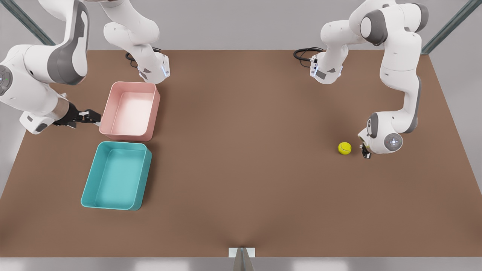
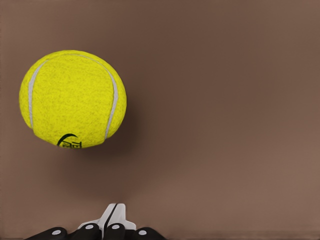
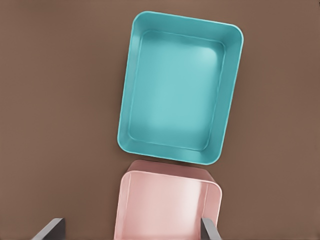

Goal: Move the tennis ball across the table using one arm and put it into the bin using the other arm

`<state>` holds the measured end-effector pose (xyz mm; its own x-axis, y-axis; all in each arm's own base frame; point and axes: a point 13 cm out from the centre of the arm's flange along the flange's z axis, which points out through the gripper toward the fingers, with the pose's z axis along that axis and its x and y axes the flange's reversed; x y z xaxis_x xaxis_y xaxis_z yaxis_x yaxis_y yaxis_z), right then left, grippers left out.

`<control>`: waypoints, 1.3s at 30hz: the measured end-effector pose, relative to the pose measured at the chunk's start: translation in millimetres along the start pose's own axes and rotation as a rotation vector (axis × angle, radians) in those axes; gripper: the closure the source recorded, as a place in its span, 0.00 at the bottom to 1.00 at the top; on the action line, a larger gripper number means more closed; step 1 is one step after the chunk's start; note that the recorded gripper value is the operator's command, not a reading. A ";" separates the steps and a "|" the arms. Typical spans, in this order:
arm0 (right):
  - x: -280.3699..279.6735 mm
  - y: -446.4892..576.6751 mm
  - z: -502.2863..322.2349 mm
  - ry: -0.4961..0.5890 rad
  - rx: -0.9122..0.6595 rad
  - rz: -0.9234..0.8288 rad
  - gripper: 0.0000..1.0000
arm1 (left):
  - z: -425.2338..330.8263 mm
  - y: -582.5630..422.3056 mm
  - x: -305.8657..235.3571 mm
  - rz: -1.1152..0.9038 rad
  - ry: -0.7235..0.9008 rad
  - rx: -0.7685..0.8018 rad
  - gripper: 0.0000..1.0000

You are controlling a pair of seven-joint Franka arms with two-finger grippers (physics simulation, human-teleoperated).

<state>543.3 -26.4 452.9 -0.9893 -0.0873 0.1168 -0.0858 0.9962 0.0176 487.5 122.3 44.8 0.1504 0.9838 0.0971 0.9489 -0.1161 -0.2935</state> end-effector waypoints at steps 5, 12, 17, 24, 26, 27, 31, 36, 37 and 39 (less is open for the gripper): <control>-0.5 2.1 0.3 0.000 0.000 -0.005 0.00 | -0.3 1.2 -3.4 0.008 -0.011 -0.005 0.79; -3.0 16.8 1.8 0.002 0.003 -0.034 0.00 | -32.0 34.9 -186.4 0.185 -0.036 -0.057 0.79; -3.9 21.7 2.5 0.002 0.004 -0.044 0.00 | -100.7 66.2 -263.3 0.048 -0.089 -0.127 0.78; -3.7 14.5 3.9 0.003 0.002 -0.033 0.00 | -454.6 52.4 -71.2 -0.698 -0.150 -0.297 0.00; -3.3 11.7 4.6 0.004 0.001 -0.028 0.00 | -450.8 28.9 -70.2 -0.813 -0.141 -0.193 0.00; -3.1 10.5 4.9 0.005 0.001 -0.027 0.00 | -446.8 18.7 -70.2 -0.866 -0.132 -0.147 0.00; -2.7 8.0 5.0 0.005 0.000 -0.023 0.00 | -452.1 -17.7 -85.6 -1.016 -0.098 -0.052 0.00; -6.4 11.2 10.8 0.010 -0.005 -0.024 0.00 | -455.4 -39.1 -102.6 -1.169 -0.070 0.004 0.00; -11.4 16.0 17.6 0.015 -0.011 -0.020 0.00 | -454.4 -41.0 -102.0 -1.201 -0.065 0.013 0.00; -28.5 56.4 33.6 0.023 -0.007 -0.049 0.00 | -451.4 -43.2 -101.8 -1.259 -0.055 0.030 0.00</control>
<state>562.7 32.5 417.3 -0.9811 -0.1358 0.1380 -0.1329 0.9907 0.0303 556.4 -34.4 476.9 -0.8639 0.4149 0.2855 0.4195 0.9065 -0.0477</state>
